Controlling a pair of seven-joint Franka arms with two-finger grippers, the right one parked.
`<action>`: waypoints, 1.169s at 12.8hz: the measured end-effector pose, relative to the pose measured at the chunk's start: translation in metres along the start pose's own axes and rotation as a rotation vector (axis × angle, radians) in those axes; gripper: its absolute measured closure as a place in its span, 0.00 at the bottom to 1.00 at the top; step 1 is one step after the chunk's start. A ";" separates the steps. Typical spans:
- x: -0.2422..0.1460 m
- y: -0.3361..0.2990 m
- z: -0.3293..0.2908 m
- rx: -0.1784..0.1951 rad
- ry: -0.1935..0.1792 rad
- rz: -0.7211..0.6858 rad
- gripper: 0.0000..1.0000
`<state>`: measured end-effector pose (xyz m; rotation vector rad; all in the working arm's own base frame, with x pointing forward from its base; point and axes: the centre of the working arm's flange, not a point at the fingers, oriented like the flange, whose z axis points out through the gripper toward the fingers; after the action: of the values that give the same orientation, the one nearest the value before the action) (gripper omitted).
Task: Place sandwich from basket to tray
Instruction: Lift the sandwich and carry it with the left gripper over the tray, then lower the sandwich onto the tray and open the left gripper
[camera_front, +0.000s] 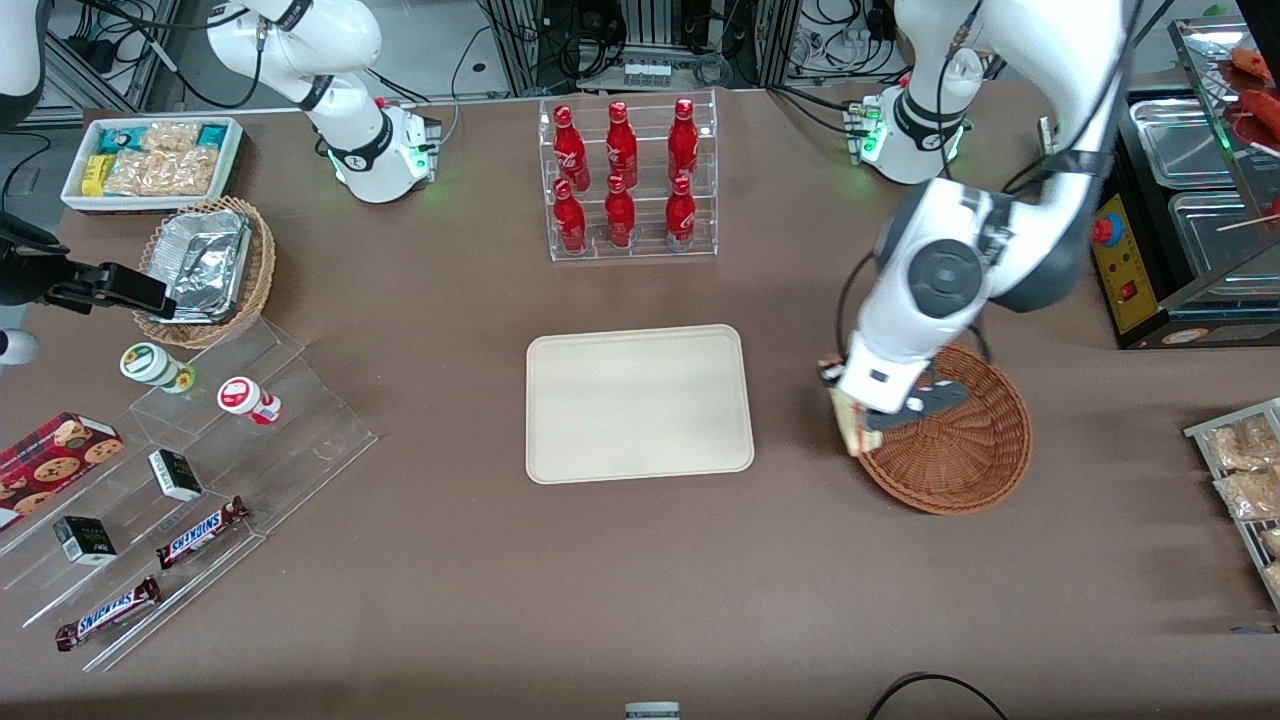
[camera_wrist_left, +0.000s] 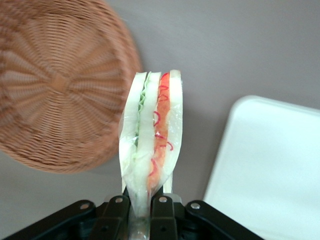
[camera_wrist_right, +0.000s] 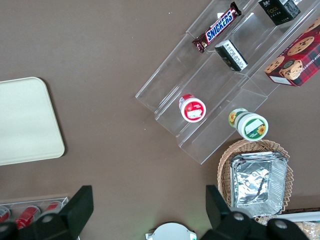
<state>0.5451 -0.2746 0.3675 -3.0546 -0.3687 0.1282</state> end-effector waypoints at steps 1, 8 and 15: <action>-0.013 0.024 0.005 0.003 -0.001 0.043 0.85; -0.048 0.161 0.042 -0.027 0.005 0.208 0.85; -0.074 0.241 0.081 -0.055 0.006 0.125 0.85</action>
<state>0.5230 -0.5216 0.2749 -3.1314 -0.1841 0.1162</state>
